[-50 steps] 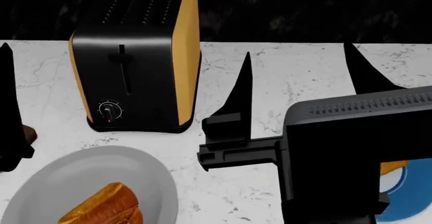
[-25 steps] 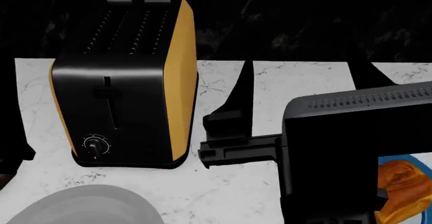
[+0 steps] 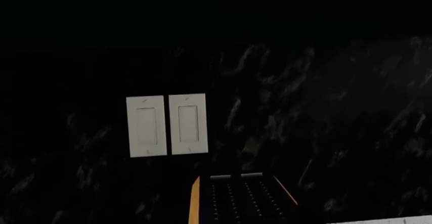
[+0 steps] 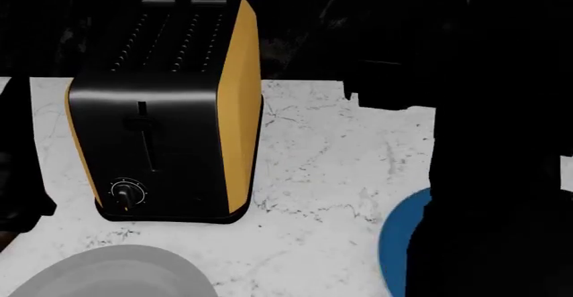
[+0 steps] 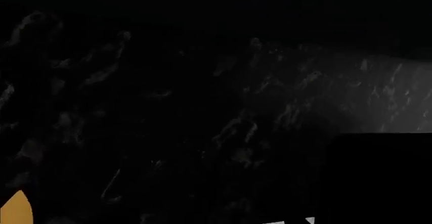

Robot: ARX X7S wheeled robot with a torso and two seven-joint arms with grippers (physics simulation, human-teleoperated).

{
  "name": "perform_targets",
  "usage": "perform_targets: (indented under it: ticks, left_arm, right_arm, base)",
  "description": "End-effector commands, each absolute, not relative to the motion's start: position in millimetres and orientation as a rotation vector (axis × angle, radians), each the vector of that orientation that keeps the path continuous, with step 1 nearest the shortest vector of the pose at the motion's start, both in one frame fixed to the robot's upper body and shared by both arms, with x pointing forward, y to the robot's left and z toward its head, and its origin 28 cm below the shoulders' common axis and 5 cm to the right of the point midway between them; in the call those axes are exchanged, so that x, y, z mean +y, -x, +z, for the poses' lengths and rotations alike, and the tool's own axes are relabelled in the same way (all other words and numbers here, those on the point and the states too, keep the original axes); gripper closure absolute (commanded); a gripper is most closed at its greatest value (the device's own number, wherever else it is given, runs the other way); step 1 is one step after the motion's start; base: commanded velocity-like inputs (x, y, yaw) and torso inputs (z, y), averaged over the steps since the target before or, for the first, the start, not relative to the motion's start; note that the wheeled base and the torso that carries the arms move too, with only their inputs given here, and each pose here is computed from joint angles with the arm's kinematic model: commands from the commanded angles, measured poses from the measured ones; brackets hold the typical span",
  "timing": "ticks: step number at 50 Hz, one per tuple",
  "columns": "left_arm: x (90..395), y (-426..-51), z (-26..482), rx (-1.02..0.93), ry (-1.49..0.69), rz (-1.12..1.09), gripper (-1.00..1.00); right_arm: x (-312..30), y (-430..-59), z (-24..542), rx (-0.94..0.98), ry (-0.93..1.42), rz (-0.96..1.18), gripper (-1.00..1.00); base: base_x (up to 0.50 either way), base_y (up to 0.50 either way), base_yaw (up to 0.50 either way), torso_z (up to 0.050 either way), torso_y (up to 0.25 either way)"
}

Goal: Place all breads on the cutting board.

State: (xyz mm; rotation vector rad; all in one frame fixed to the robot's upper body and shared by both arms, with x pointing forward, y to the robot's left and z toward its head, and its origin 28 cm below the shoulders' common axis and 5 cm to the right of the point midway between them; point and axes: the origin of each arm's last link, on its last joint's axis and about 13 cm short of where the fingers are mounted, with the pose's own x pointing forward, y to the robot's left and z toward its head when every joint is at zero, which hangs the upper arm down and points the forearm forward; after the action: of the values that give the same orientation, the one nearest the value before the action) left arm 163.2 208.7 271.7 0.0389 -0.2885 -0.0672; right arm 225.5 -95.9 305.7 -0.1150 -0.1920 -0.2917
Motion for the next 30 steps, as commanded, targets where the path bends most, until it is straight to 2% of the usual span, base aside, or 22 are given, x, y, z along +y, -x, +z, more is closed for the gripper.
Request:
perform_targets:
  ticks: [1, 7, 9, 18, 21, 30]
  left_arm:
    - [209, -165, 269, -0.278, -0.039, -0.062, -1.0]
    - [210, -165, 269, -0.278, -0.039, -0.057, -1.0]
    - [210, -165, 269, -0.276, -0.039, -0.055, -1.0]
    - [211, -166, 270, -0.283, -0.044, -0.044, -1.0]
    - [210, -166, 269, -0.279, -0.044, -0.05, -1.0]
    - [209, -165, 269, -0.277, -0.045, -0.055, -1.0]
  right_arm:
    - [-98, -252, 332, -0.105, 0.056, -0.495, -1.0]
    - [-97, -270, 330, -0.008, 0.12, -0.647, -1.0]
    - [-99, -277, 328, 0.025, 0.064, -0.743, -1.0]
    - [-102, -294, 324, 0.121, 0.019, -0.874, -1.0]
    - [-101, -291, 320, 0.148, -0.062, -0.857, -1.0]
    - [-105, -299, 310, 0.222, -0.076, -0.93, -1.0]
  base:
    - [0.0, 0.0, 0.0, 0.0, 0.0]
    - [0.0, 0.0, 0.0, 0.0, 0.0]
    - [0.0, 0.0, 0.0, 0.0, 0.0]
    - [0.0, 0.0, 0.0, 0.0, 0.0]
    - [0.0, 0.0, 0.0, 0.0, 0.0]
    - [0.0, 0.0, 0.0, 0.0, 0.0]
